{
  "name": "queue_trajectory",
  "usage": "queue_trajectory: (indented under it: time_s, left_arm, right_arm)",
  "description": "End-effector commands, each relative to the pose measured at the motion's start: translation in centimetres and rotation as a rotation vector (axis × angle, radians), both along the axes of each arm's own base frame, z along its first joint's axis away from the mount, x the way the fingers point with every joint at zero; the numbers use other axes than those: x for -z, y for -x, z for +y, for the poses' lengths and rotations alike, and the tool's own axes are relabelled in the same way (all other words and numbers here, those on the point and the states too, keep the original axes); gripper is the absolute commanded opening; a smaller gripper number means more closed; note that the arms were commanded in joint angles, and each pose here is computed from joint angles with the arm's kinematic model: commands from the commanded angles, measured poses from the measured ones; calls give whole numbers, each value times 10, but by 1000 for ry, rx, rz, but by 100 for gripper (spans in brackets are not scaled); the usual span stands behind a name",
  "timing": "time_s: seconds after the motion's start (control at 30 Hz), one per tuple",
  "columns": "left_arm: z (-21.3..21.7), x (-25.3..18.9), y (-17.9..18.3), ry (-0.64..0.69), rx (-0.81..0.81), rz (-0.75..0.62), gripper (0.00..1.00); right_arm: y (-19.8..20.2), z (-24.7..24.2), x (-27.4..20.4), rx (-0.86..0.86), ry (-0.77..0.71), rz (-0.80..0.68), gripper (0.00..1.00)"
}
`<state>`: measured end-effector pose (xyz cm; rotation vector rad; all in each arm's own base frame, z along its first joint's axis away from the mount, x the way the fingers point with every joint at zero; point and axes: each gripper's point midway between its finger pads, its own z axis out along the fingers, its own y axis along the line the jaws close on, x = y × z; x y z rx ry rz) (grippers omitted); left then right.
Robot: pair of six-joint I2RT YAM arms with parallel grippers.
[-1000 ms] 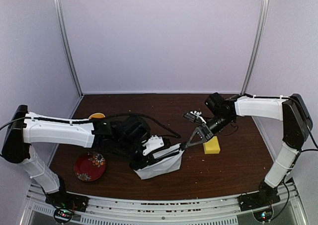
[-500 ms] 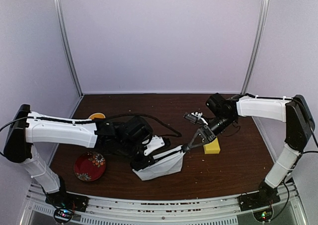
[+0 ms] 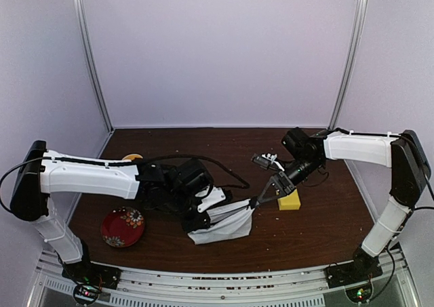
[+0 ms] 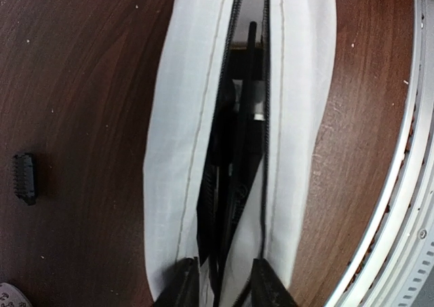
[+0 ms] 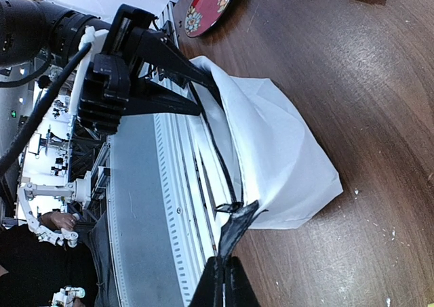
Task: Sort the hair-cutting tools
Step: Place the comb in the kit bag, then pick up the kit bag from the center of the board.
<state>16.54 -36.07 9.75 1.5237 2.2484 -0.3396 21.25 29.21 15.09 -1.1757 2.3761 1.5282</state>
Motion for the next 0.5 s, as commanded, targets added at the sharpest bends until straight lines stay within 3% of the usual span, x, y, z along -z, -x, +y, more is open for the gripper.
queue_trajectory:
  time_s: [0.0, 0.27, 0.33, 0.4, 0.47]
  left_arm:
    - [-3, -34, -5, 58, -41, -48, 34]
    - [31, -86, -26, 159, -322, -134, 44]
    - [45, -93, -25, 201, -435, -88, 44]
    - [70, -89, -27, 238, -650, -3, 44]
    - [71, -85, -19, 366, -756, 125, 44]
  right_arm:
    - [0, -1, -7, -6, -20, -39, 0]
    - [0, -1, -6, -10, -17, -46, 0]
    - [-1, -1, -6, -11, -16, -51, 0]
    - [-1, -2, -6, -10, -12, -56, 0]
    - [-2, -2, -6, -13, -7, -68, 0]
